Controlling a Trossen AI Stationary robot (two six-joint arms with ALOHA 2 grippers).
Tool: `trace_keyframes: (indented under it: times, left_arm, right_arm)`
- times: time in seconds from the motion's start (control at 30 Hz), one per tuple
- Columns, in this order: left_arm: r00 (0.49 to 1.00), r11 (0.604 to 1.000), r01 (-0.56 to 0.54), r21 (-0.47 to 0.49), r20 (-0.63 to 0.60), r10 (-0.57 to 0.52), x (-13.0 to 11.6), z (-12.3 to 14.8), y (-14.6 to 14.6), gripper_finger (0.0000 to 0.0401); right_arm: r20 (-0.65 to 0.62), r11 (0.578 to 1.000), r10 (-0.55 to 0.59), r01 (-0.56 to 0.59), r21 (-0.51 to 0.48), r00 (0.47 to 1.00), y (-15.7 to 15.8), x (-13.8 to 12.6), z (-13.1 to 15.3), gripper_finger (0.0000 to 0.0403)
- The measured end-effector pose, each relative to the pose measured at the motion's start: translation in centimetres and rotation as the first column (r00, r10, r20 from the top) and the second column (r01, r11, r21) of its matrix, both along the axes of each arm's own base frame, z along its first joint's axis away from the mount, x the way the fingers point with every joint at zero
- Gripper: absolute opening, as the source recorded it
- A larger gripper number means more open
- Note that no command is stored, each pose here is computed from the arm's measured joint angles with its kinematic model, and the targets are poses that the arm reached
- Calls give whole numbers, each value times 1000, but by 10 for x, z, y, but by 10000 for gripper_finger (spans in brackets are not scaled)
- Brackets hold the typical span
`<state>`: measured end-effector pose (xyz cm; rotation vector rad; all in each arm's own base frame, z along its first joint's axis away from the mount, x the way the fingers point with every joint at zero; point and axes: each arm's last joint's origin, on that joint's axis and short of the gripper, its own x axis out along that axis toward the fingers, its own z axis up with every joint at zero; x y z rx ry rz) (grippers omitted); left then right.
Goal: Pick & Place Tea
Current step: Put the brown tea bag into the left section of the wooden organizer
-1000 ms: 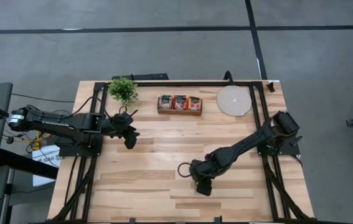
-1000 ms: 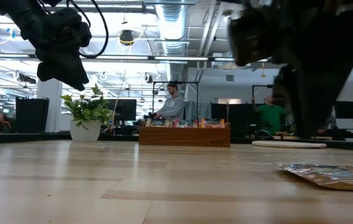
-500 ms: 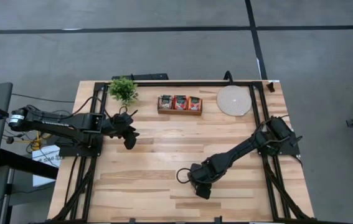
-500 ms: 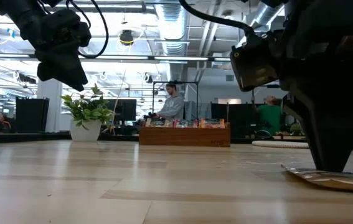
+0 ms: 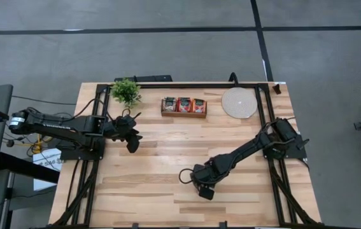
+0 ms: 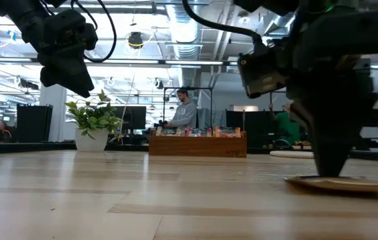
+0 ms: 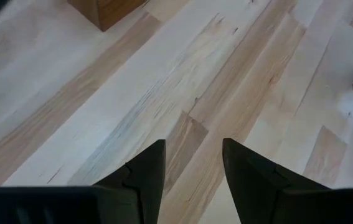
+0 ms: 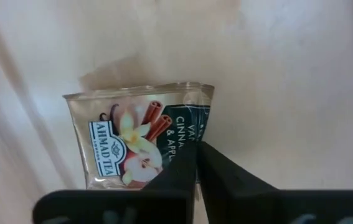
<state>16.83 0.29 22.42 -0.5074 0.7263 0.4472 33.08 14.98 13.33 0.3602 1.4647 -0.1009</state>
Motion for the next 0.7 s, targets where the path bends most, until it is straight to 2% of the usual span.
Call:
trace_keyframes:
  times: [0.33, 0.43, 0.6, 0.7]
  left_arm:
    - [1000, 1000, 5, -1, 13, -5, 1, 1, 0, 152]
    - [999, 999, 33, -39, 38, -31, 3, 2, -1, 152]
    - [991, 986, 119, -114, 75, -111, 5, 4, -5, 152]
    - [989, 982, 128, -138, 92, -116, 6, 5, -6, 152]
  right_arm:
    - [-1, 1000, -7, 7, -29, 1000, -9, 2, 0, 2]
    - [-16, 996, 21, -22, -82, 1000, -15, 5, 5, 1]
    - [8, 971, 124, -120, -206, 992, -22, 20, 36, 1]
    - [24, 945, 198, -184, -270, 980, -27, 30, 57, 0]
